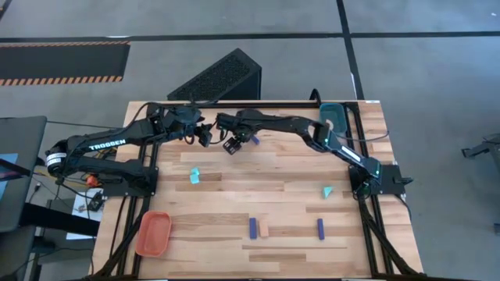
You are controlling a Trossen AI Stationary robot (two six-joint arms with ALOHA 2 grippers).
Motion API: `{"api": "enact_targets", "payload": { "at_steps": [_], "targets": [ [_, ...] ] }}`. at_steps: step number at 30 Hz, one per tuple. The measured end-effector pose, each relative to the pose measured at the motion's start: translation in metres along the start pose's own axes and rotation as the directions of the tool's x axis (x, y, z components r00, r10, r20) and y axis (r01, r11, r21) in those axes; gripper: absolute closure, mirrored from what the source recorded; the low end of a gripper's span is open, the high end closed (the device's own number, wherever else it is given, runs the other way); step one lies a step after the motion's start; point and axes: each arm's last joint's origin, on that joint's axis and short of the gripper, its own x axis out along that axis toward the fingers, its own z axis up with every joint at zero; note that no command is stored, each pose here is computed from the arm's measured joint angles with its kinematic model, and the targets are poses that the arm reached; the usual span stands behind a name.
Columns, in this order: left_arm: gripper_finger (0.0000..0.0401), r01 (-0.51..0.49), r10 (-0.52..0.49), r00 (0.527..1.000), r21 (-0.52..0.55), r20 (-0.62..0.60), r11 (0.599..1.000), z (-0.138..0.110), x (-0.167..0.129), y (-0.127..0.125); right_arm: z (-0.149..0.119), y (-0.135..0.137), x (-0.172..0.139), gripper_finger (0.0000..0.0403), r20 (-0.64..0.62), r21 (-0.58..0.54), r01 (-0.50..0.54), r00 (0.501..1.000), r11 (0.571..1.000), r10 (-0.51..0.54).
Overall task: Sort & place blocks by color
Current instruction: Put the top brown block into the blue bin
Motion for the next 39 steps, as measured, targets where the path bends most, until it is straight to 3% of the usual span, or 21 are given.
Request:
{"api": "enact_targets", "payload": {
  "at_steps": [11, 15, 30, 35, 39],
  "targets": [
    [0.0211, -0.003, 0.003, 1.000, 0.026, 0.000, 1.000, 0.000, 0.000, 0.000, 0.010, -0.002, -0.005, 0.0135, 0.087, -0.004, -0.024, 0.996, 1.000, 0.025],
    [0.0211, -0.002, 0.003, 1.000, 0.031, -0.003, 1.000, 0.000, 0.000, 0.000, 0.010, -0.003, -0.002, 0.0148, 0.044, 0.001, -0.091, 0.995, 0.996, 0.091],
    [0.0211, 0.003, -0.003, 1.000, 0.032, -0.005, 0.999, 0.000, 0.000, 0.000, -0.006, 0.012, -0.004, 0.0180, -0.072, -0.077, -0.172, 0.983, 0.982, 0.167],
    [0.0211, 0.004, -0.004, 1.000, 0.021, -0.004, 1.000, 0.000, 0.000, 0.000, -0.006, 0.019, -0.009, 0.0181, -0.007, -0.097, -0.109, 0.994, 0.989, 0.109],
    [0.0211, 0.004, -0.004, 1.000, -0.006, -0.007, 1.000, -0.001, 0.000, 0.000, 0.000, -0.002, -0.006, 0.0199, -0.028, -0.060, -0.059, 0.998, 0.996, 0.057]
  ]
}}
